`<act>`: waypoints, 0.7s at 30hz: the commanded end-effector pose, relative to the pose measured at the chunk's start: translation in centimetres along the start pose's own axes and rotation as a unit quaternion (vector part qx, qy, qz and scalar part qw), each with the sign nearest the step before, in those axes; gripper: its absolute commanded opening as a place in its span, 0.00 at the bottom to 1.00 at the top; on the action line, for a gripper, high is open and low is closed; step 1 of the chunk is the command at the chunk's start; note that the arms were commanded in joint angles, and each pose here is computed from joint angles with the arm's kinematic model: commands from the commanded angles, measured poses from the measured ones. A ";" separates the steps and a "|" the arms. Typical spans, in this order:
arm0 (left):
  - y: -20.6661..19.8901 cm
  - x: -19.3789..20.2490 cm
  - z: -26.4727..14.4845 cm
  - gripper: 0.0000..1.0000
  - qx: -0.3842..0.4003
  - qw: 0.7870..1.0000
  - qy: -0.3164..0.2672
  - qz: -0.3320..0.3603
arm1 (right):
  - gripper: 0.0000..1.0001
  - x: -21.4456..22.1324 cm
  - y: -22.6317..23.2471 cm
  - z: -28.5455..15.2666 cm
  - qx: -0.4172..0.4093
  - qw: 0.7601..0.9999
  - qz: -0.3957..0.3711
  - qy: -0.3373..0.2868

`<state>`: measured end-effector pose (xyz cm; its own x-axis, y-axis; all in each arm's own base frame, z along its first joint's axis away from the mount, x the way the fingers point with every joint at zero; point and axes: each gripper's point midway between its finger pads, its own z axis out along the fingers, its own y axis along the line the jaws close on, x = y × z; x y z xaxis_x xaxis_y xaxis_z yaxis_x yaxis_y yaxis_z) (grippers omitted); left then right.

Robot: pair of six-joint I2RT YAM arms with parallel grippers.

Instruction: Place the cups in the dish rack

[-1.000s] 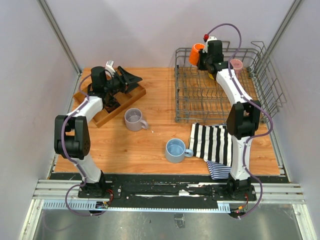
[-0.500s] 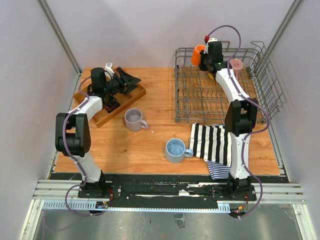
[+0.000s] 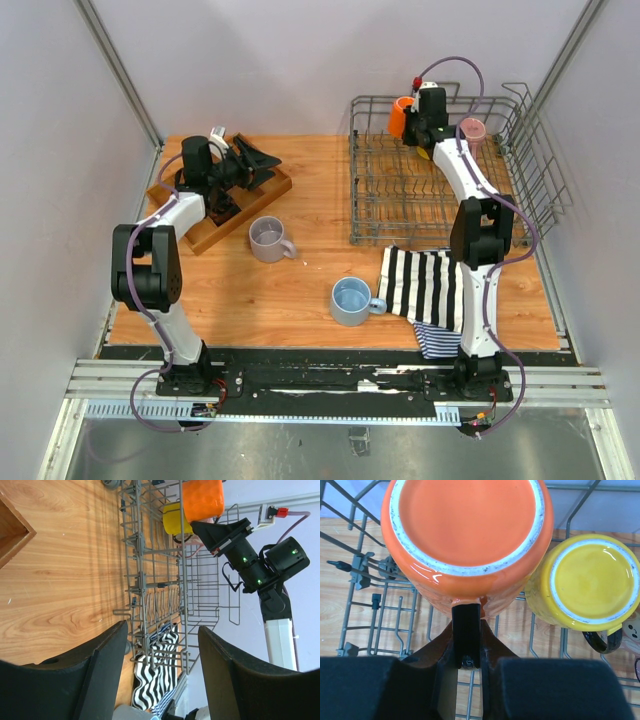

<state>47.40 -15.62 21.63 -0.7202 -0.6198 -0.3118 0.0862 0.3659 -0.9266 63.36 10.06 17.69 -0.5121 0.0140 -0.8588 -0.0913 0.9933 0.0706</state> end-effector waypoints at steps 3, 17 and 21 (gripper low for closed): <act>-0.1 -0.6 0.2 0.62 0.010 1.000 -0.002 0.005 | 0.01 -3.9 -1.7 -0.4 0.013 0.998 0.000 -0.056; 0.1 -0.7 0.4 0.62 0.007 1.000 -0.005 0.002 | 0.01 -1.7 -1.4 1.0 -0.007 0.999 0.010 -0.032; 0.2 -0.7 0.4 0.62 0.008 1.000 -0.004 0.001 | 0.01 -0.4 -1.3 1.4 -0.010 1.000 0.009 -0.018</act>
<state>47.55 -15.61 21.08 -0.7242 -0.6245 -0.2924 0.0658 0.3596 -0.9308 63.65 9.18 15.84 -0.5391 0.0224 -0.8419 -0.0908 0.9923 0.0845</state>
